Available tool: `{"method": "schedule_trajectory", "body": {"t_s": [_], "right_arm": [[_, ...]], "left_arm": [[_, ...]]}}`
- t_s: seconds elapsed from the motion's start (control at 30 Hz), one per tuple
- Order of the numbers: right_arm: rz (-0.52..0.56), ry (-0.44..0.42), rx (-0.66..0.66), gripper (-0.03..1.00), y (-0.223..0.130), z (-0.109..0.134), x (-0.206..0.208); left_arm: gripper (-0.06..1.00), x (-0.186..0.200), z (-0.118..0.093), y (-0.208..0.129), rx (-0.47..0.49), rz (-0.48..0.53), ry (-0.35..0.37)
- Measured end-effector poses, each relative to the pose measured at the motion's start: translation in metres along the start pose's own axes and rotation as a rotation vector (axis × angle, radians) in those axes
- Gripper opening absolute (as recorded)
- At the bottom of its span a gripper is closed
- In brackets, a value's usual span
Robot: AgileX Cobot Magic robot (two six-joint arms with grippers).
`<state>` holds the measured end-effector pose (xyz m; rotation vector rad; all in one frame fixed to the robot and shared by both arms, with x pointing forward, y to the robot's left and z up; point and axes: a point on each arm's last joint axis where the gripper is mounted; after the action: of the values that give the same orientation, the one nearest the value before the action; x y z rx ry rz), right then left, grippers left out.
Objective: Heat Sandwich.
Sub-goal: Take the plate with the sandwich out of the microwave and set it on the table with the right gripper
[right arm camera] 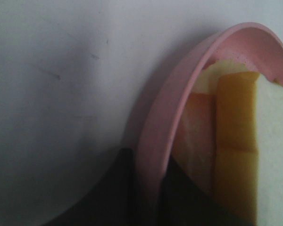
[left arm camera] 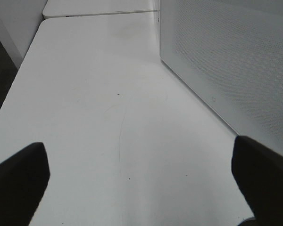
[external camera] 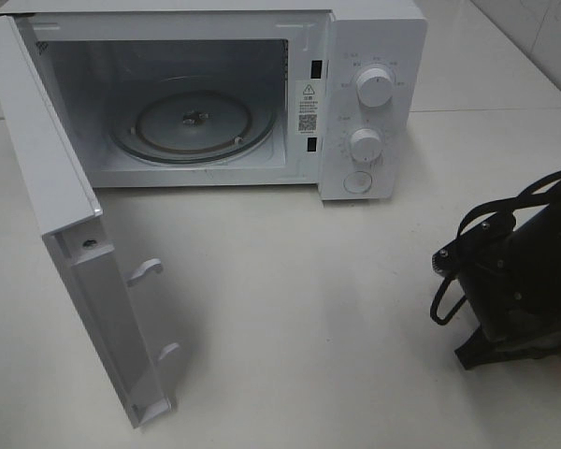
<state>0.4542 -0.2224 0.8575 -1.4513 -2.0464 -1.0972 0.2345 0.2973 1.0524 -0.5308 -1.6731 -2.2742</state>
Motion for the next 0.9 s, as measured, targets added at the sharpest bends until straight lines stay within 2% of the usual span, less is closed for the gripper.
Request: {"method": "schedule_trajectory", "body": {"t_s": [0.37,0.53,0.63,0.67,0.73,0.8,0.9], "right_arm": [[0.001,0.011,-0.02,0.16,0.0,0.001,0.0],[0.026,0.005,-0.024,0.28,-0.001,0.0,0.001],[0.043,0.026,-0.04,0.41,0.0,-0.004,0.007],[0.043,0.026,-0.04,0.41,0.0,-0.004,0.007],[0.048,0.077,-0.051,0.48,0.001,-0.004,0.013],[0.049,0.102,-0.053,0.5,0.002,-0.005,0.016],[0.045,0.214,-0.059,0.58,0.005,-0.007,0.028]], "left_arm": [[0.97,0.0,0.0,0.0,0.0,0.0,0.0],[0.97,0.0,0.0,0.0,0.0,0.0,0.0],[0.97,0.0,0.0,0.0,0.0,0.0,0.0],[0.97,0.0,0.0,0.0,0.0,0.0,0.0],[0.97,0.0,0.0,0.0,0.0,0.0,0.0],[0.97,0.0,0.0,0.0,0.0,0.0,0.0],[0.97,0.0,0.0,0.0,0.0,0.0,0.0]]}}
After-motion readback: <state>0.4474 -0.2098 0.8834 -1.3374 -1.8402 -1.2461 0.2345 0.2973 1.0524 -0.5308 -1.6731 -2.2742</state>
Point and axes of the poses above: a point on each arm's last joint axis where the gripper is mounted, x pointing back along that axis away from the gripper, z along the wrist's bending axis when the last joint is at zero, y = z × x, and after that the axes turned 14 degrees about -x, right-handed
